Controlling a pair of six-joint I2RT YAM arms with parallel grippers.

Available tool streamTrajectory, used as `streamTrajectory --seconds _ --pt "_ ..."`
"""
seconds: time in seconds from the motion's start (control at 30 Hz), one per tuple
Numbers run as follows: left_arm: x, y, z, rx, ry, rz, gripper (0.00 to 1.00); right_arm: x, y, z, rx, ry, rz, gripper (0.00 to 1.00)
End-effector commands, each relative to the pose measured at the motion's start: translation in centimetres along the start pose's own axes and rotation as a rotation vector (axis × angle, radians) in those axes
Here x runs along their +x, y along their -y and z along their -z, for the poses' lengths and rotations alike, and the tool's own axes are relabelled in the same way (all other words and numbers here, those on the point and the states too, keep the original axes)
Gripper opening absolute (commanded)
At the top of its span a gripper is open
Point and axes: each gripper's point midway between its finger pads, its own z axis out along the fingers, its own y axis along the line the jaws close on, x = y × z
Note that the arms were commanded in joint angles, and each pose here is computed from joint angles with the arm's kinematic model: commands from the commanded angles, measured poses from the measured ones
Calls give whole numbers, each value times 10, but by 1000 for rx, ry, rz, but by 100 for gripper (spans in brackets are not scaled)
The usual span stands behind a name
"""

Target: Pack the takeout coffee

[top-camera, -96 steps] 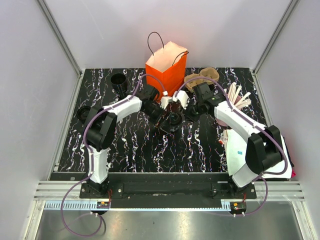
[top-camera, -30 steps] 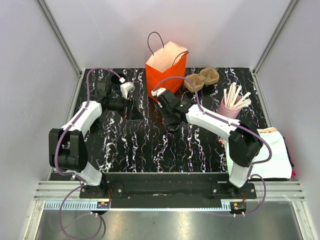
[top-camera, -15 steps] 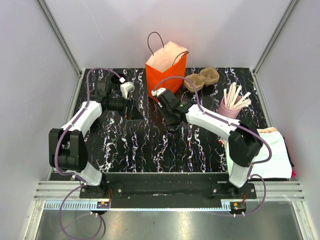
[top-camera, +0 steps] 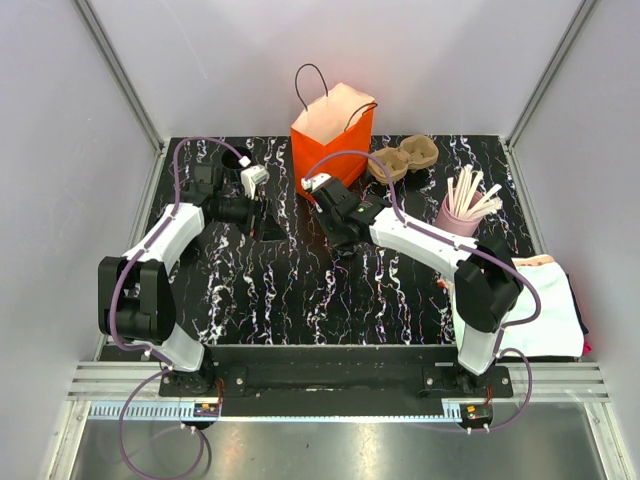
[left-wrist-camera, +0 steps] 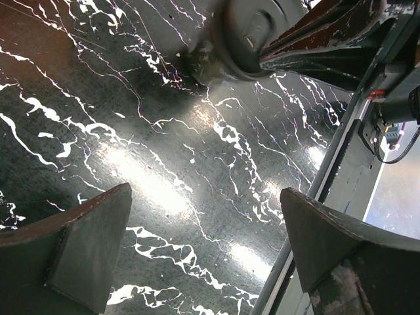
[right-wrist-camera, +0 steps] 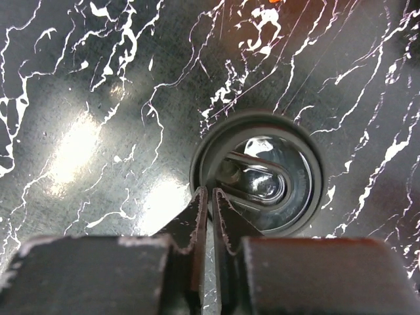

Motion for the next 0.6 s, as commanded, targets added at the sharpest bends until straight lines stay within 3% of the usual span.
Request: streamTrajectory --seconds 0.0,0.1,0.57 --pt "-15 9 7 7 53 -67 99 -1 -9 1 -32 -9 5 4" --pt "-14 9 7 9 51 -66 99 -1 -8 4 -33 -8 14 0" --pt "-15 10 7 11 55 -66 99 -20 11 33 19 82 114 0"
